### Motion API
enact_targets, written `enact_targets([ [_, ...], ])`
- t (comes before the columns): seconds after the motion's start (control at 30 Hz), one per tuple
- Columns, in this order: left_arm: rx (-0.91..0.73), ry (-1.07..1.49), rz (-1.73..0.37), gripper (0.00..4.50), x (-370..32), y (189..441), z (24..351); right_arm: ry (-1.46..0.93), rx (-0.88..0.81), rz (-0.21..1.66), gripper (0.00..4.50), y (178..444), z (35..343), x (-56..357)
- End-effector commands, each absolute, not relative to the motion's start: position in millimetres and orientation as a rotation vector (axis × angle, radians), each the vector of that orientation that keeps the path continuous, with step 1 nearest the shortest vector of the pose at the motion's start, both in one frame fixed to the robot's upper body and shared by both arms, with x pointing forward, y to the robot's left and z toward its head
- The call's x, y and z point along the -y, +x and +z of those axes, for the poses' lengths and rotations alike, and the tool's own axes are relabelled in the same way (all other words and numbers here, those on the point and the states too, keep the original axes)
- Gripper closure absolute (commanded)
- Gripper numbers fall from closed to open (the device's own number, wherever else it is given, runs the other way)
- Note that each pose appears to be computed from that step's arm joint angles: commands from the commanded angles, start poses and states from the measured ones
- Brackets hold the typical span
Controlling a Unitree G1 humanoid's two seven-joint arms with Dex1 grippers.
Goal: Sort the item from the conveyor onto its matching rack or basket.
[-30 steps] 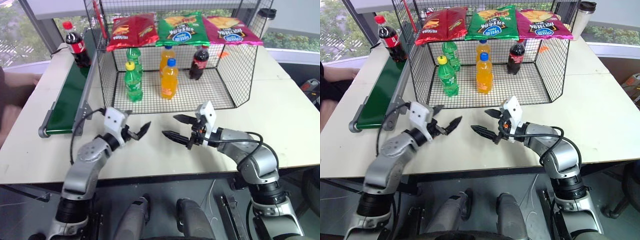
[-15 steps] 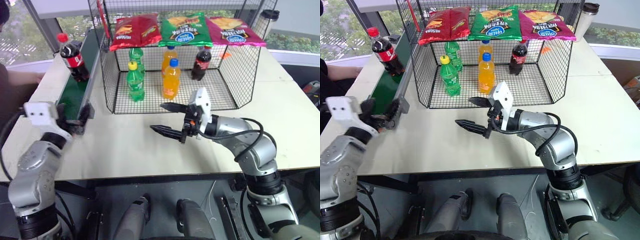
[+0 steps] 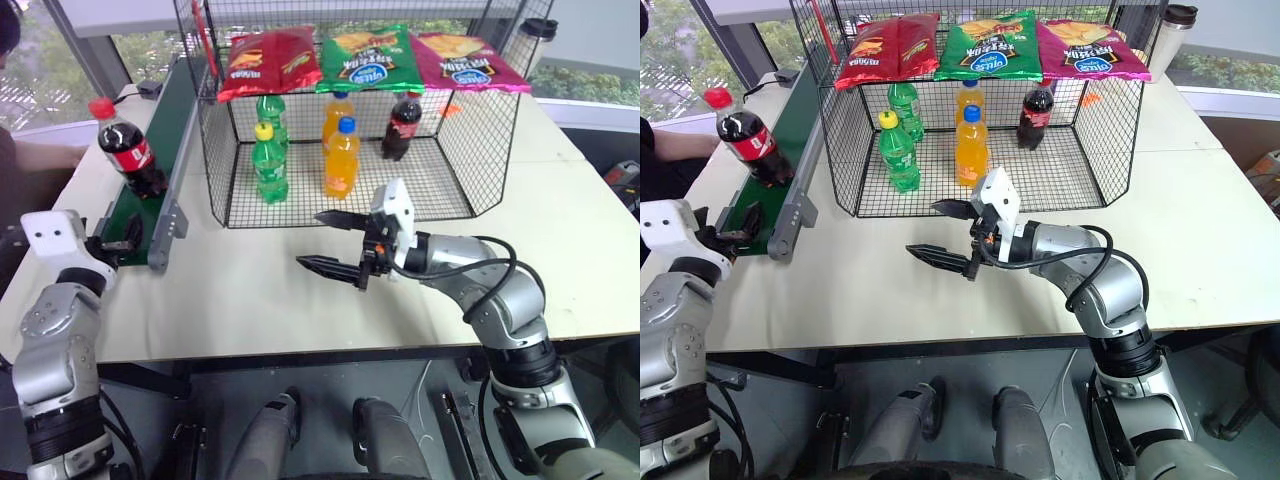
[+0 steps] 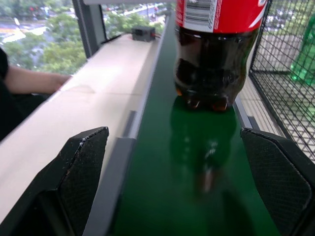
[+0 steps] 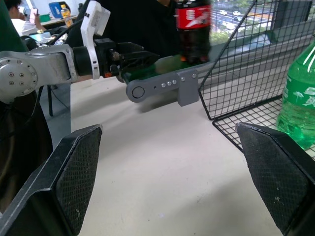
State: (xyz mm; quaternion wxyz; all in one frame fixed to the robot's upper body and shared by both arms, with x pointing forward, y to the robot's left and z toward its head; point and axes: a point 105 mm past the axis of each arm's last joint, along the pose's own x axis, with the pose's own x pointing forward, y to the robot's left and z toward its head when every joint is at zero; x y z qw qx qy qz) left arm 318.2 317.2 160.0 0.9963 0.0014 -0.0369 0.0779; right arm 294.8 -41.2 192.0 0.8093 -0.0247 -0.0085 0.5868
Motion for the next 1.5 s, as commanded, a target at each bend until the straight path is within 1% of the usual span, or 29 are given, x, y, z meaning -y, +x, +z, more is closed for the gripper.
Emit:
enact_targets([
  [0.03, 0.134, 0.032, 0.121, 0.00, -310.4, 323.0, 176.7, -0.068, 0.078, 1.253, 0.01, 290.7, 203.5, 41.8],
  [0.27, 0.135, 0.029, 0.088, 0.00, -303.2, 330.8, 176.6, -0.071, 0.074, 1.244, 0.01, 289.2, 202.9, 43.4],
  [0.4, 0.147, 0.079, 0.126, 0.00, -309.1, 331.0, 177.0, -0.076, 0.068, 1.232, 0.01, 290.8, 201.5, 45.9],
  [0.5, 0.195, 0.030, 0.091, 0.87, -307.2, 329.1, 181.4, -0.078, 0.060, 1.225, 0.00, 291.4, 199.8, 47.3],
  [0.53, 0.206, 0.011, 0.084, 1.35, -306.9, 328.8, 184.4, -0.079, 0.055, 1.224, 0.00, 291.5, 198.7, 47.6],
  [0.57, 0.214, 0.007, 0.086, 1.50, -307.3, 328.7, 187.4, -0.081, 0.051, 1.224, 0.00, 291.1, 198.1, 48.0],
  [0.7, 0.247, 0.033, 0.094, 1.50, -308.8, 328.8, 201.1, -0.083, 0.047, 1.223, 0.00, 290.0, 197.8, 49.3],
  [0.83, 0.271, 0.043, 0.014, 1.50, -301.0, 331.5, 219.1, -0.094, 0.042, 1.224, 0.00, 290.0, 197.5, 51.1],
  [0.9, 0.265, 0.072, -0.087, 1.50, -286.8, 334.6, 224.0, -0.100, 0.045, 1.222, 0.00, 291.3, 199.1, 52.3],
  [0.97, 0.223, 0.124, -0.220, 1.50, -266.7, 335.9, 220.3, -0.107, 0.053, 1.218, 0.00, 292.4, 201.0, 53.1],
  [1.03, 0.150, 0.174, -0.423, 1.50, -233.5, 334.1, 206.0, -0.116, 0.060, 1.217, 0.00, 291.8, 202.7, 52.0],
  [1.17, 0.084, 0.229, -0.680, 1.50, -185.9, 329.5, 186.6, -0.128, 0.070, 1.210, 0.00, 290.9, 206.1, 51.9],
  [1.33, 0.064, 0.275, -0.919, 1.50, -138.7, 322.9, 171.4, -0.122, 0.088, 1.189, 0.00, 293.4, 215.4, 53.4],
  [1.5, 0.082, 0.316, -1.084, 1.50, -100.2, 317.1, 160.0, -0.126, 0.090, 1.171, 0.00, 296.1, 217.4, 56.5],
])
